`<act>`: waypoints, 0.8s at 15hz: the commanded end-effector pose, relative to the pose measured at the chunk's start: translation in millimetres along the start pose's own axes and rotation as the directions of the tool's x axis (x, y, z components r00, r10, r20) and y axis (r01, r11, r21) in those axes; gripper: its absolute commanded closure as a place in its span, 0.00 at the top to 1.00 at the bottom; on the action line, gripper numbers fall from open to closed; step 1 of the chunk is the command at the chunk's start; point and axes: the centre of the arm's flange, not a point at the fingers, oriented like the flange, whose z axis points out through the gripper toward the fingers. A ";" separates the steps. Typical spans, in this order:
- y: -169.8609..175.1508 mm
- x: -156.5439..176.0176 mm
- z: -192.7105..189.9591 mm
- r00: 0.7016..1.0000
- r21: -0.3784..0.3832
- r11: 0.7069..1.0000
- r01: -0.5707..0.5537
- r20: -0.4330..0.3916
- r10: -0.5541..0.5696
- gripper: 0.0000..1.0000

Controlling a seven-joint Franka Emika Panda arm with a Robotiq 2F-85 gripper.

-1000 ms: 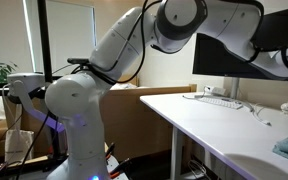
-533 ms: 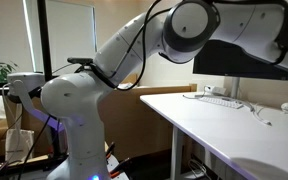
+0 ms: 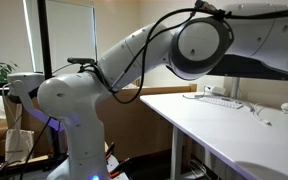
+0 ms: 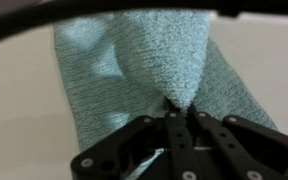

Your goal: Slide the towel across the table.

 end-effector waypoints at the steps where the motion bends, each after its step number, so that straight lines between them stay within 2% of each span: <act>1: 42.1 -22.0 3.1 0.996 0.041 0.996 -0.076 -0.046 0.077 0.09; 6: 32.4 -39.2 4.7 0.973 0.134 0.975 -0.176 -0.129 0.193 0.09; 9: 19.5 -30.5 3.0 0.971 0.155 0.973 -0.172 -0.140 0.194 0.09; 12: 7.8 -5.0 0.3 0.976 0.160 0.977 -0.138 -0.146 0.162 0.09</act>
